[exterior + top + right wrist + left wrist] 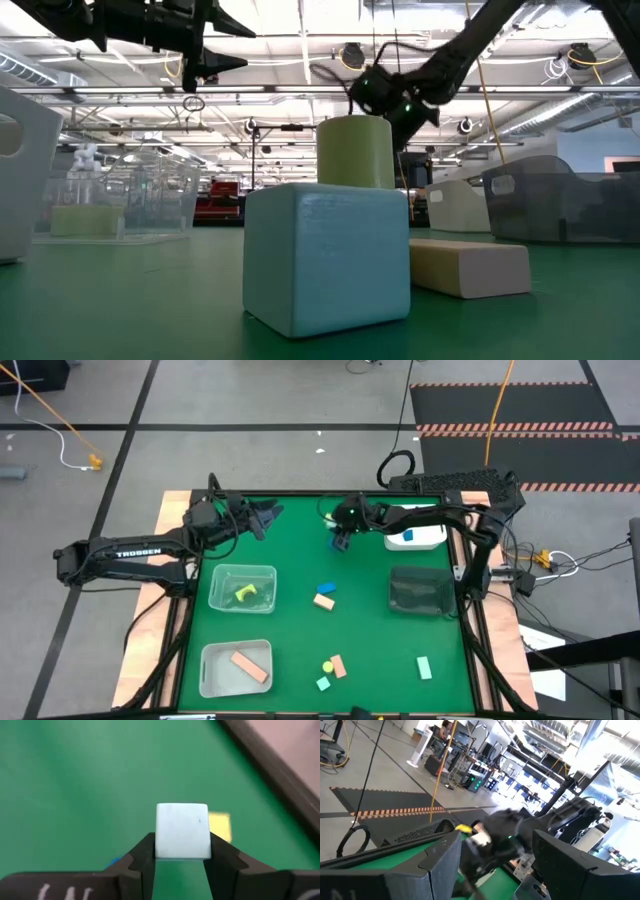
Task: Sort & place blocks by color
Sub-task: Put the light blue block into the black bin
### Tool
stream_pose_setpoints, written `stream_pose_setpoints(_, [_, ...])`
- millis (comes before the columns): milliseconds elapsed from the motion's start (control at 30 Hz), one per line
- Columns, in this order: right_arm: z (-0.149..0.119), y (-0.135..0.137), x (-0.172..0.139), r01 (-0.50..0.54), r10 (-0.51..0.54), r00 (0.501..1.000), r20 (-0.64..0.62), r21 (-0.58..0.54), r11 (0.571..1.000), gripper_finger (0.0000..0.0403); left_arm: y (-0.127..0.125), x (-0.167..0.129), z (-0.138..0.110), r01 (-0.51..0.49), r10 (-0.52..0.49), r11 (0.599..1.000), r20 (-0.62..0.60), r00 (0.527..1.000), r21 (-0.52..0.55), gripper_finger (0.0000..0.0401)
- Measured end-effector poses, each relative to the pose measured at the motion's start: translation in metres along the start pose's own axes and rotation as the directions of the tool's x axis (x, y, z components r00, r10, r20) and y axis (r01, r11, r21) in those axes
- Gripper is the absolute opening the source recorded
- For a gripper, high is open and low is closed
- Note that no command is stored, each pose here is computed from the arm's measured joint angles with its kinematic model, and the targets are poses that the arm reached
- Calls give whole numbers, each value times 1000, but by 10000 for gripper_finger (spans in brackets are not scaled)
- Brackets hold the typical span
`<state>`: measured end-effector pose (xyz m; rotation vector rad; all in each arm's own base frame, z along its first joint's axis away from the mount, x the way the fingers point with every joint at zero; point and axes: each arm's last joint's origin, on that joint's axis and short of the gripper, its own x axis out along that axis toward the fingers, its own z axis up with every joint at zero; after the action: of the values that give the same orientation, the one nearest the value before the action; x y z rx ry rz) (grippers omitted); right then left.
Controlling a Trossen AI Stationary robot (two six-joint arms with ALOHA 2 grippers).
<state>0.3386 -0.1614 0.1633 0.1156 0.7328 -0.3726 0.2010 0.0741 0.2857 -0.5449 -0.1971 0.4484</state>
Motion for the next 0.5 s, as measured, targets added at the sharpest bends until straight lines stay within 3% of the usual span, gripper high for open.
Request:
stream_pose_setpoints(333, [50,19,-86,-42,30,965,260,40,998,115,1,0,-2,-9,9,1000,-18,1000,-4,243])
stream_pose_setpoints(500, [61,36,-130,-51,30,939,343,53,997,115,1,0,-3,-15,13,999,-34,999,-32,243])
